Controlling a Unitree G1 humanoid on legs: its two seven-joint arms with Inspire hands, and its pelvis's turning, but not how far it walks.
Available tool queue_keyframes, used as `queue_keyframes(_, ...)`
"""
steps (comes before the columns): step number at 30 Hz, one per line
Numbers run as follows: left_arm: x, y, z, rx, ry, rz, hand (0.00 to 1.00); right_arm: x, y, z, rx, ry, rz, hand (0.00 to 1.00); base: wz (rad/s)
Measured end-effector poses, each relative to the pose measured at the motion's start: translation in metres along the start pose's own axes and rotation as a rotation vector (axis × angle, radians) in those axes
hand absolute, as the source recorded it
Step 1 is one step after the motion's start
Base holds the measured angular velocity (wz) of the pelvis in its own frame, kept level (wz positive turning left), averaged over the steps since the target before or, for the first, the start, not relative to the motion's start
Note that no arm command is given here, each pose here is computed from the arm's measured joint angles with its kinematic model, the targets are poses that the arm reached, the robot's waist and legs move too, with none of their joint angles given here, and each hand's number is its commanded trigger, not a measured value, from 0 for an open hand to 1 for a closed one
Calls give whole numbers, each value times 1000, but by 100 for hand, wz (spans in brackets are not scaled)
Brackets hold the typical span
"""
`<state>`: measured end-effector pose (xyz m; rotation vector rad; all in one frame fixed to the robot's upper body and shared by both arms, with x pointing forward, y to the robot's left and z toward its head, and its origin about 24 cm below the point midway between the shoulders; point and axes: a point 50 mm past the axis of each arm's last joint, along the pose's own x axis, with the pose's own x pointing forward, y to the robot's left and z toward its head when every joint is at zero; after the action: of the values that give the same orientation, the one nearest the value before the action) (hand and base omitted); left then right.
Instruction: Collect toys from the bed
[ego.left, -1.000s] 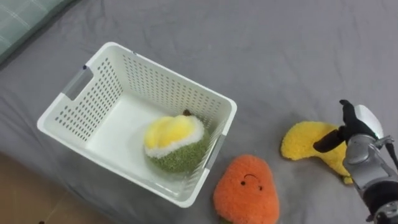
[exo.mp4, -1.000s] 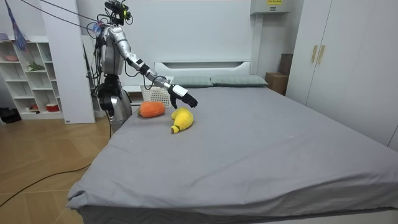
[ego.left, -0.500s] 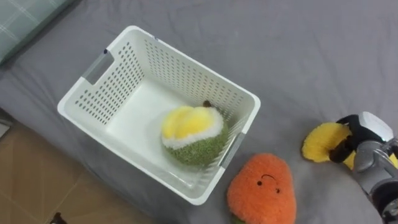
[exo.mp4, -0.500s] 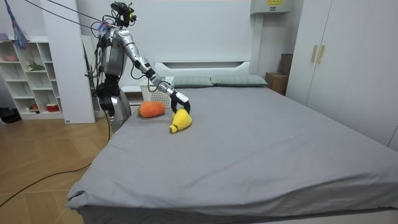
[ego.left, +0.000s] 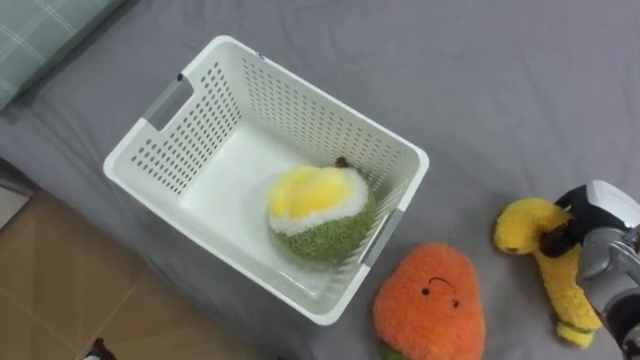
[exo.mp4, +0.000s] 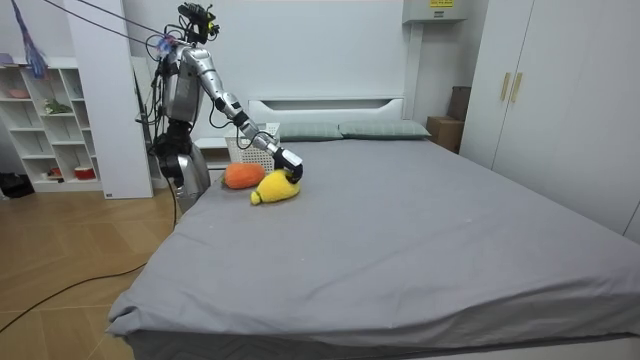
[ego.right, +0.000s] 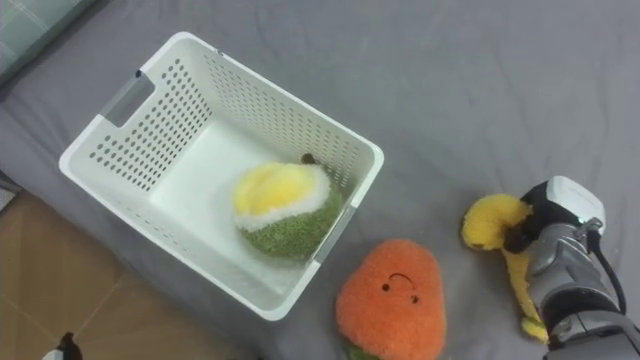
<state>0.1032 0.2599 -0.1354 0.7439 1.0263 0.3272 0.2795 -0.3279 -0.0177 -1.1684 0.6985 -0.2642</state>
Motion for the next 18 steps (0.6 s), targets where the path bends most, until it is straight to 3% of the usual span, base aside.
queue_keyframes(9,1,5,-3,4,-8,12,0,-2,-1,13,-1,-75,-6,100,-9)
queue_keyframes(14,-1,10,-15,-12,27,31,0,-6,-21,48,62,-240,-60,100,-11)
queue_keyframes(18,-4,10,-28,-42,64,40,0,-28,-34,73,100,-414,-125,100,-24)
